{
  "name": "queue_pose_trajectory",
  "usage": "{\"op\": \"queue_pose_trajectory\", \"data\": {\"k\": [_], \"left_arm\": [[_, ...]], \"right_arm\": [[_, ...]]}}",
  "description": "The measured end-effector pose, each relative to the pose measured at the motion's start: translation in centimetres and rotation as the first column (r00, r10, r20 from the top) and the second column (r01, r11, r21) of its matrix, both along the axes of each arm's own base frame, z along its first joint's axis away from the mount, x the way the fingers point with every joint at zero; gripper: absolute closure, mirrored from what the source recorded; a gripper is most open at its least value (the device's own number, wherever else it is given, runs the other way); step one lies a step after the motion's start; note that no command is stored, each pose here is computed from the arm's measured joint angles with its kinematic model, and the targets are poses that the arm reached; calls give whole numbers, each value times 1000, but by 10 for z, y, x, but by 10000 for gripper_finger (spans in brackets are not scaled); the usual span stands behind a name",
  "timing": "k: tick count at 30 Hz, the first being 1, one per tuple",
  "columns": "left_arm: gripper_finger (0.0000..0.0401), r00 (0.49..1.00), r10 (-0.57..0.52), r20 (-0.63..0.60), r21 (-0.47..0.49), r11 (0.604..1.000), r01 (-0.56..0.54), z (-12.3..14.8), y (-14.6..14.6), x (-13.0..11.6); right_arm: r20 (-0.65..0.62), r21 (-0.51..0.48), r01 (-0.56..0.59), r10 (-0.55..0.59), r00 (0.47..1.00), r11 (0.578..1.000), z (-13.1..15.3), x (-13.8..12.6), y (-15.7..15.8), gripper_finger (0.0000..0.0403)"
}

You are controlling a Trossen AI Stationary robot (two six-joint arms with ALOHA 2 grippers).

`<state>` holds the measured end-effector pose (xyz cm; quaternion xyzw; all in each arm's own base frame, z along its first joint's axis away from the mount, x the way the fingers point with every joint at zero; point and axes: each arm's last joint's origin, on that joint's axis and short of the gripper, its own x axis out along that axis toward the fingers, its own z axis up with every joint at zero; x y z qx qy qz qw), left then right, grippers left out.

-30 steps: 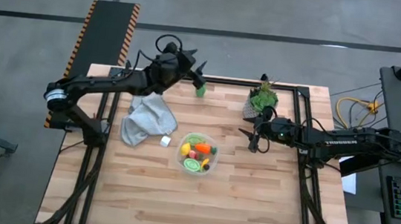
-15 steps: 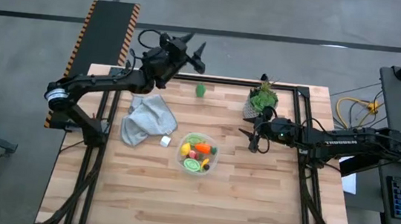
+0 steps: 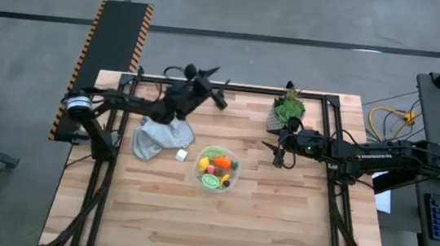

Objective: Pick and placing Produce into tupperware
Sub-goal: Put the green corn into the transparent bin

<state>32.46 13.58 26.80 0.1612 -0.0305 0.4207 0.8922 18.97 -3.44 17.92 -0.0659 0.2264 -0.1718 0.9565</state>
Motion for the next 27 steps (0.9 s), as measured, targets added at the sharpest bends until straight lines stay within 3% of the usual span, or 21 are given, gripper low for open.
{"op": "queue_pose_trajectory", "data": {"k": [3, 8, 18, 27], "left_arm": [[157, 996, 52, 72, -19, 999, -50, -20, -4, -8], [157, 990, 143, 15, -93, 986, -141, -52, -2, -6], [157, 982, 150, 115, -279, 954, -113, -85, 10, 6], [157, 987, 158, 39, -398, 908, -130, -108, 10, 7]], "right_arm": [[-2, -3, -1, 1, 1000, 1000, 0, 0, 0, 193], [-6, -13, -6, 6, 1000, 1000, 0, 0, 0, 193], [-6, -12, -6, 6, 1000, 1000, 0, 0, 0, 193], [-6, -13, -6, 6, 1000, 1000, 0, 0, 0, 193]]}}
